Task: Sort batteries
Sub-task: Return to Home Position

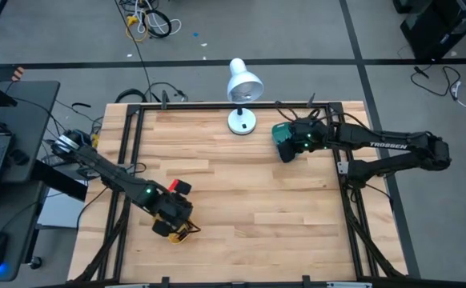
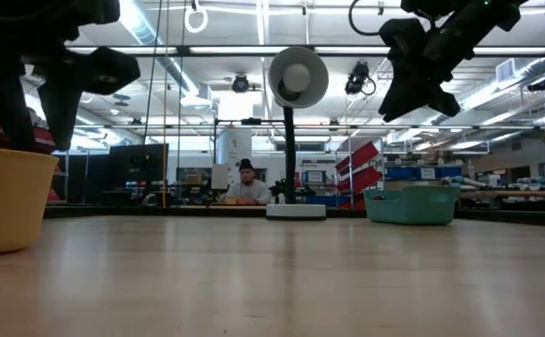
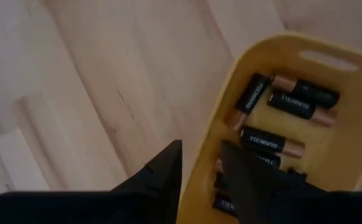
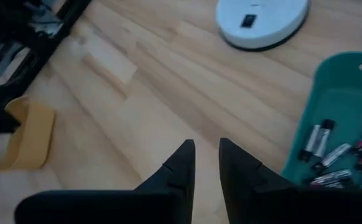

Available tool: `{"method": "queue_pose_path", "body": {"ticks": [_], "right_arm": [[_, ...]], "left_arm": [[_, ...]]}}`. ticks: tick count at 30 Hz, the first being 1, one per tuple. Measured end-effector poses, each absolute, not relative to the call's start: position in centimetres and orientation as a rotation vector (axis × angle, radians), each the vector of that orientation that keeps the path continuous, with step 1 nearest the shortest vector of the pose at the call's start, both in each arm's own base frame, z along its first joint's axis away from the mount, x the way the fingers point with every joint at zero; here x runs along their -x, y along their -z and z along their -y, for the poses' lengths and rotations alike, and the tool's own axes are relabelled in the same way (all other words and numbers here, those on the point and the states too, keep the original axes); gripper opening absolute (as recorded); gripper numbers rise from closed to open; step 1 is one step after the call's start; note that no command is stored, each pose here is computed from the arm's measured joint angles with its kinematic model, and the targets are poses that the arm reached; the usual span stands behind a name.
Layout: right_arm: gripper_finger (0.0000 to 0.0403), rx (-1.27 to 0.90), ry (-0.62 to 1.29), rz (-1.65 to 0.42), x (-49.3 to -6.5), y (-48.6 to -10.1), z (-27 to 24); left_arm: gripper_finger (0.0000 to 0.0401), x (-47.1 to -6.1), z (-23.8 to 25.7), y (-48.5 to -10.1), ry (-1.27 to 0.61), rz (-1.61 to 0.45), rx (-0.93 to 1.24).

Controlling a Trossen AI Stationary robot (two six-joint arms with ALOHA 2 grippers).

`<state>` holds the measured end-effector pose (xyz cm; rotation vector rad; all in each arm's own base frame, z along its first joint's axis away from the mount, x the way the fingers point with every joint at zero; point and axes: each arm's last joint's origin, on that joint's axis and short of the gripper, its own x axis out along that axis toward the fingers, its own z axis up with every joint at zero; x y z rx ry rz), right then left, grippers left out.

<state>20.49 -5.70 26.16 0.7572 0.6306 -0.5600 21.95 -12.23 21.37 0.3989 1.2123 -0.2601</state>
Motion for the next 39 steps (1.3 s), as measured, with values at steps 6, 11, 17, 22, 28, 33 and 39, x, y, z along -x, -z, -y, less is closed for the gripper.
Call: {"method": "queue_pose_path", "body": {"ticks": [6,11,17,22,28,33,39], "right_arm": [[0.0048,-0.734,0.501,-0.654,-20.8,-26.2,4.3],[0.0028,-0.723,0.475,-0.664,-20.9,-26.1,3.8],[0.0003,-0.718,0.472,-0.665,-21.0,-26.1,3.6],[0.0001,-0.699,0.5,-0.645,-21.0,-26.2,3.7],[0.0,-0.698,0.5,-0.631,-21.1,-26.3,3.9],[0.0,-0.688,0.557,-0.651,-20.8,-26.1,4.1],[0.0,-0.708,0.702,-0.754,-19.5,-25.2,4.9]], "left_arm": [[0.0126,-21.4,11.9,-20.4,0.237,-1.248,-0.396],[0.0122,-21.2,11.4,-19.3,0.213,-1.265,-0.383],[0.0081,-21.3,10.4,-18.3,0.154,-1.258,-0.381],[0.0056,-22.9,9.3,-18.6,0.12,-1.137,-0.504],[0.0052,-25.6,7.2,-19.4,0.108,-0.96,-0.551],[0.0052,-27.9,4.4,-19.3,0.067,-0.872,-0.563],[0.0052,-30.9,1.8,-18.6,0.053,-0.87,-0.516]]}}
